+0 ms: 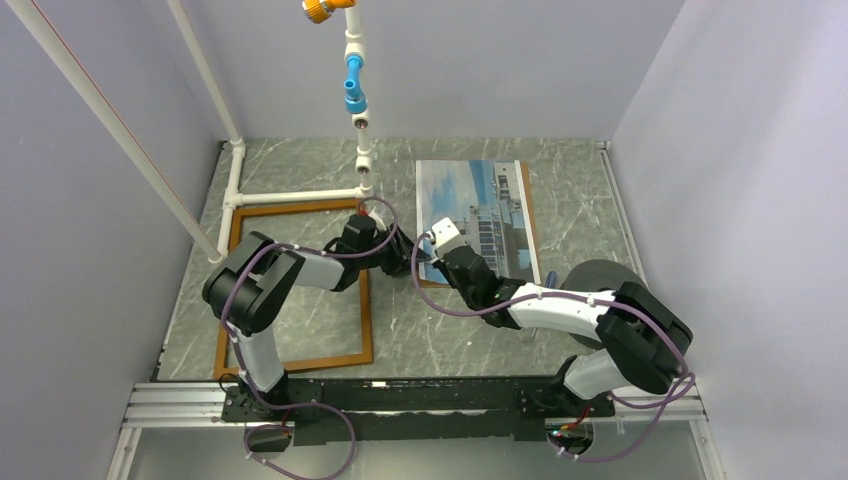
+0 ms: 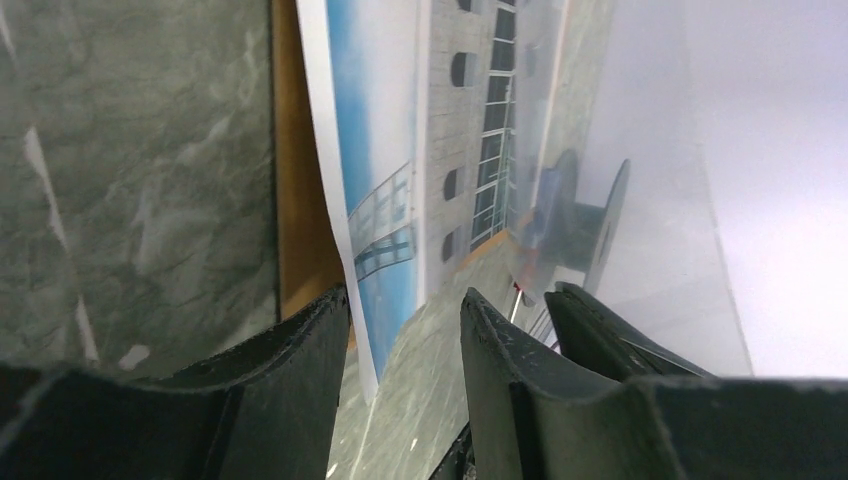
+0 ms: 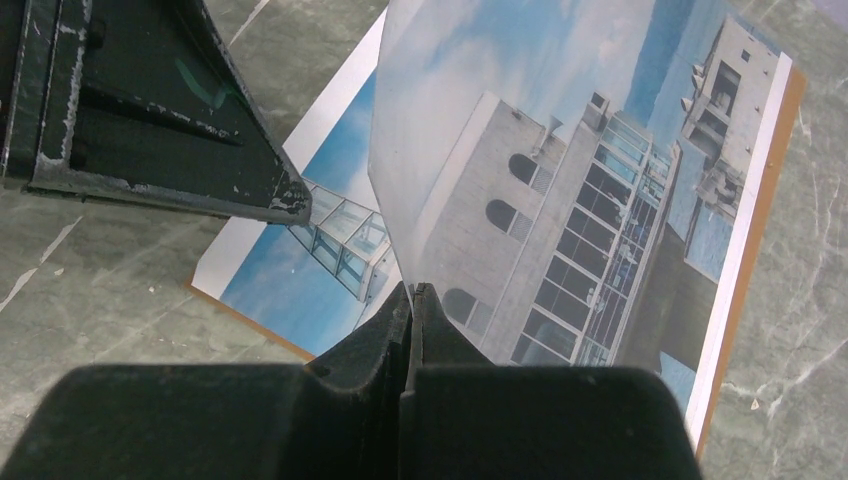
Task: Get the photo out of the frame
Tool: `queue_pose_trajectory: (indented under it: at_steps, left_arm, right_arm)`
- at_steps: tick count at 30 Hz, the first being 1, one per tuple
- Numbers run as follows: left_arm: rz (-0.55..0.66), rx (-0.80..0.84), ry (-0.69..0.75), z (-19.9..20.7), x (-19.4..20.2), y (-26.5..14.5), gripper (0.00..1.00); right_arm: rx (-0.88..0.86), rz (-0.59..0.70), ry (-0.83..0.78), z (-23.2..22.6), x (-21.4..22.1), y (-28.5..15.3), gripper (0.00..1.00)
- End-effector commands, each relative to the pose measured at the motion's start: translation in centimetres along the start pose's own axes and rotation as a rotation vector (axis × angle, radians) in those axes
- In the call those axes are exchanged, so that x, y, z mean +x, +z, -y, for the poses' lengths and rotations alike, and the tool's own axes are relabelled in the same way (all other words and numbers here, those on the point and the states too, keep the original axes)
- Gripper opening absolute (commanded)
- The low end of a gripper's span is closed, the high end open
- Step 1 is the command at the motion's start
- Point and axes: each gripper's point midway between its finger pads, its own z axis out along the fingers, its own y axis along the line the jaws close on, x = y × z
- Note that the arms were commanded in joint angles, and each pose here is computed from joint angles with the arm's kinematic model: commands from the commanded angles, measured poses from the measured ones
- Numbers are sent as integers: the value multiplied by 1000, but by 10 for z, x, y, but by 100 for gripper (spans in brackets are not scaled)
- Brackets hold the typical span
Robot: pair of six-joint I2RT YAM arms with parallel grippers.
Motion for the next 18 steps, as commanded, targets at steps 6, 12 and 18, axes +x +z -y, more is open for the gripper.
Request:
queue_pose_trajectory:
  at_steps: [6, 12, 18]
  left_arm:
    - [-16, -43, -22, -9, 3, 10, 48]
    - [-28, -33, 6, -3, -1, 20, 38]
    - [8, -26, 58, 7, -10, 17, 24]
  right_arm:
    - [-2, 51, 60, 1, -16, -2, 0]
    - [-4, 46, 61, 0, -15, -2, 0]
    - [-4, 48, 62, 0, -18, -2, 0]
